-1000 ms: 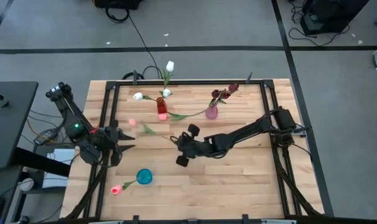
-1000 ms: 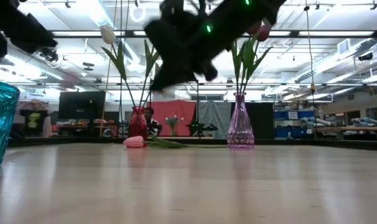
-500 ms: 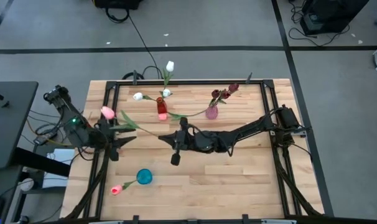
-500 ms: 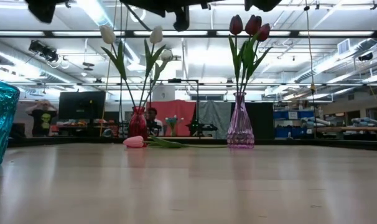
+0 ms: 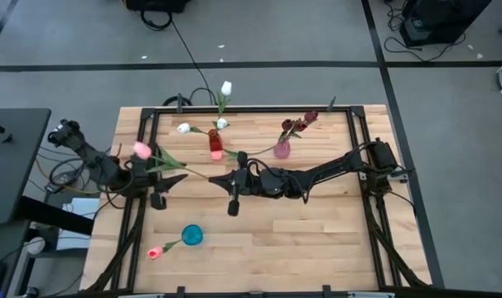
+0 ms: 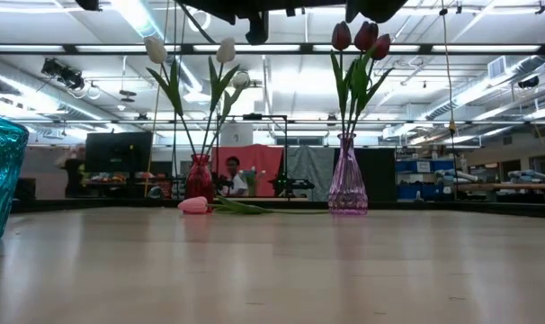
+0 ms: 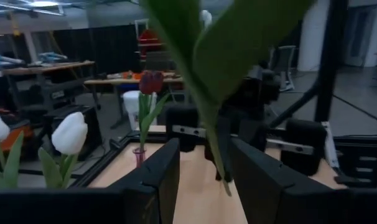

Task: Sort flowers into vase by color
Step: Put the bottom pink tulip into the blue vase, then put the pink tulip into the blue vase

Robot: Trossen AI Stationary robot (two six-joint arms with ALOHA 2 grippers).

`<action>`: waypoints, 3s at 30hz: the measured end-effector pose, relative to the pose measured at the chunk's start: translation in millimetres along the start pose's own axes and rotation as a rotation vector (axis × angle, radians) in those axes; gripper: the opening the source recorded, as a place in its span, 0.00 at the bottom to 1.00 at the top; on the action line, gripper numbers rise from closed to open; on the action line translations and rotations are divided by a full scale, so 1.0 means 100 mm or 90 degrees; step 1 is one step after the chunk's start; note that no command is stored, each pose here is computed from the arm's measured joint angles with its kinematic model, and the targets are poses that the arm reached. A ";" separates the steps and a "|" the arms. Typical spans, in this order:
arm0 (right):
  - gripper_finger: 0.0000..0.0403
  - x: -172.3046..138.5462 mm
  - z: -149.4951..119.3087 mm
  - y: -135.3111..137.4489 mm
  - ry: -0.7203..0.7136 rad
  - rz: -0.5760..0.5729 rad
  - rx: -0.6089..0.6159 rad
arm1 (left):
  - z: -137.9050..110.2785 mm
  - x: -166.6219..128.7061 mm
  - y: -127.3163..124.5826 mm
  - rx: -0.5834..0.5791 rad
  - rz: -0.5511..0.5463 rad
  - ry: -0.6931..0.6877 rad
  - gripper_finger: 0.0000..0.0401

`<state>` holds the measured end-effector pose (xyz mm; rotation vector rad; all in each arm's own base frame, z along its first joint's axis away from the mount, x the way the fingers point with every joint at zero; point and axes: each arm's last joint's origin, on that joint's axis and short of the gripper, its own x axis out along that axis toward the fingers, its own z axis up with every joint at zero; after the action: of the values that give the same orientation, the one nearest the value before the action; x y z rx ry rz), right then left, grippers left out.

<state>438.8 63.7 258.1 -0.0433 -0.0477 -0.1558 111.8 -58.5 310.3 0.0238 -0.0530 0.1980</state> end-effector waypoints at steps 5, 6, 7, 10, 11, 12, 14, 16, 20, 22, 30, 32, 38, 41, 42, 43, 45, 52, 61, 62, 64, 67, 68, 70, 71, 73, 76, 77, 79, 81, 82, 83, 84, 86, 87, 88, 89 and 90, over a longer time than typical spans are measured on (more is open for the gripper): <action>0.01 0.00 0.00 0.00 0.000 0.000 -0.002 | -0.01 0.12 -0.04 0.012 0.025 -0.005 0.37; 0.01 0.00 0.00 0.00 0.000 0.000 -0.004 | -0.01 0.14 -0.05 0.012 0.028 -0.005 0.36; 0.01 0.00 0.00 0.00 0.000 0.000 -0.005 | -0.02 0.16 -0.06 0.013 0.032 -0.006 0.35; 0.02 0.00 0.00 0.00 0.000 0.000 -0.011 | -0.04 0.20 -0.06 0.021 0.026 0.000 0.30; 0.02 0.00 0.00 0.00 0.000 0.000 -0.012 | -0.04 0.20 -0.06 0.023 0.023 0.002 0.27; 0.03 0.00 0.00 0.00 0.000 0.000 -0.012 | -0.04 0.20 -0.06 0.025 0.024 0.002 0.23; 0.07 0.00 0.00 0.00 0.000 -0.001 -0.011 | -0.04 0.20 -0.06 0.034 0.020 0.000 0.12; 0.11 0.00 0.00 -0.01 0.001 -0.003 -0.006 | -0.03 0.19 -0.06 0.032 0.009 -0.003 0.04; 0.24 -0.01 0.01 0.01 0.006 0.001 -0.002 | -0.02 0.16 -0.04 0.031 -0.007 -0.005 0.03; 0.30 -0.05 0.07 0.05 0.008 0.014 -0.002 | 0.00 0.11 0.01 0.033 -0.021 0.008 0.02; 0.43 -0.30 0.36 0.35 0.018 0.108 0.009 | 0.19 -0.17 0.18 -0.050 -0.240 0.088 0.01; 0.44 -0.34 0.31 0.42 0.050 0.125 0.020 | 0.16 -0.17 0.14 -0.070 -0.291 0.119 0.01; 0.43 -0.32 -0.03 0.57 0.154 0.138 0.061 | -0.02 -0.05 -0.04 -0.035 -0.369 0.237 0.01; 0.43 -0.29 -0.17 0.61 0.176 0.135 0.076 | -0.05 -0.01 -0.09 -0.032 -0.384 0.255 0.01; 0.43 -0.28 -0.22 0.62 0.182 0.134 0.079 | -0.06 -0.01 -0.10 -0.032 -0.394 0.261 0.01; 0.43 -0.27 -0.26 0.63 0.188 0.133 0.079 | -0.07 -0.01 -0.11 -0.035 -0.404 0.267 0.01; 0.43 -0.26 -0.35 0.64 0.203 0.131 0.079 | -0.07 -0.01 -0.12 -0.044 -0.415 0.277 0.01; 0.43 -0.23 -0.41 0.61 0.212 0.122 0.087 | -0.08 -0.02 -0.13 -0.077 -0.433 0.297 0.01; 0.43 -0.23 -0.42 0.61 0.217 0.122 0.086 | -0.10 -0.02 -0.13 -0.057 -0.433 0.306 0.01; 0.43 -0.23 -0.42 0.61 0.217 0.122 0.086 | -0.11 -0.02 -0.13 -0.053 -0.430 0.310 0.01; 0.43 -0.23 -0.42 0.61 0.217 0.122 0.085 | -0.13 -0.02 -0.12 -0.045 -0.420 0.321 0.01; 0.43 -0.23 -0.43 0.61 0.223 0.122 0.083 | -0.16 -0.01 -0.14 -0.037 -0.417 0.338 0.01; 0.43 -0.23 -0.43 0.61 0.225 0.121 0.082 | -0.17 0.00 -0.15 -0.035 -0.416 0.342 0.01; 0.43 -0.24 -0.44 0.61 0.231 0.121 0.080 | -0.19 0.03 -0.17 -0.030 -0.413 0.352 0.01; 0.43 -0.24 -0.44 0.61 0.235 0.121 0.078 | -0.20 0.05 -0.19 -0.027 -0.410 0.357 0.02; 0.43 -0.24 -0.46 0.61 0.245 0.120 0.075 | -0.24 0.08 -0.22 -0.019 -0.404 0.371 0.03; 0.43 -0.25 -0.48 0.61 0.258 0.119 0.070 | -0.29 0.13 -0.27 -0.009 -0.394 0.394 0.08; 0.43 -0.25 -0.48 0.61 0.259 0.119 0.070 | -0.31 0.15 -0.28 -0.009 -0.390 0.404 0.11; 0.43 -0.25 -0.48 0.61 0.259 0.119 0.070 | -0.34 0.16 -0.30 -0.008 -0.385 0.421 0.18; 0.43 -0.25 -0.48 0.61 0.259 0.119 0.070 | -0.36 0.15 -0.29 -0.004 -0.382 0.437 0.26; 0.43 -0.25 -0.48 0.61 0.261 0.119 0.069 | -0.38 0.14 -0.28 -0.003 -0.382 0.452 0.29; 0.43 -0.25 -0.48 0.61 0.262 0.118 0.069 | -0.40 0.12 -0.28 -0.009 -0.385 0.471 0.31; 0.43 -0.25 -0.49 0.61 0.263 0.118 0.068 | -0.42 0.11 -0.27 -0.011 -0.389 0.490 0.33; 0.43 -0.26 -0.49 0.60 0.268 0.118 0.066 | -0.44 0.09 -0.26 -0.025 -0.388 0.521 0.35; 0.43 -0.26 -0.50 0.60 0.271 0.118 0.065 | -0.45 0.08 -0.26 -0.030 -0.387 0.533 0.36; 0.43 -0.26 -0.50 0.60 0.273 0.117 0.064 | -0.46 0.07 -0.25 -0.033 -0.383 0.541 0.36; 0.43 -0.26 -0.50 0.60 0.274 0.116 0.065 | -0.46 0.07 -0.25 -0.037 -0.378 0.549 0.36; 0.43 -0.26 -0.50 0.60 0.274 0.116 0.065 | -0.47 0.06 -0.24 -0.035 -0.376 0.555 0.36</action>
<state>424.9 124.1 204.2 0.0888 0.3769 0.0219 125.0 -79.6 263.3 -0.1026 0.8105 -0.3953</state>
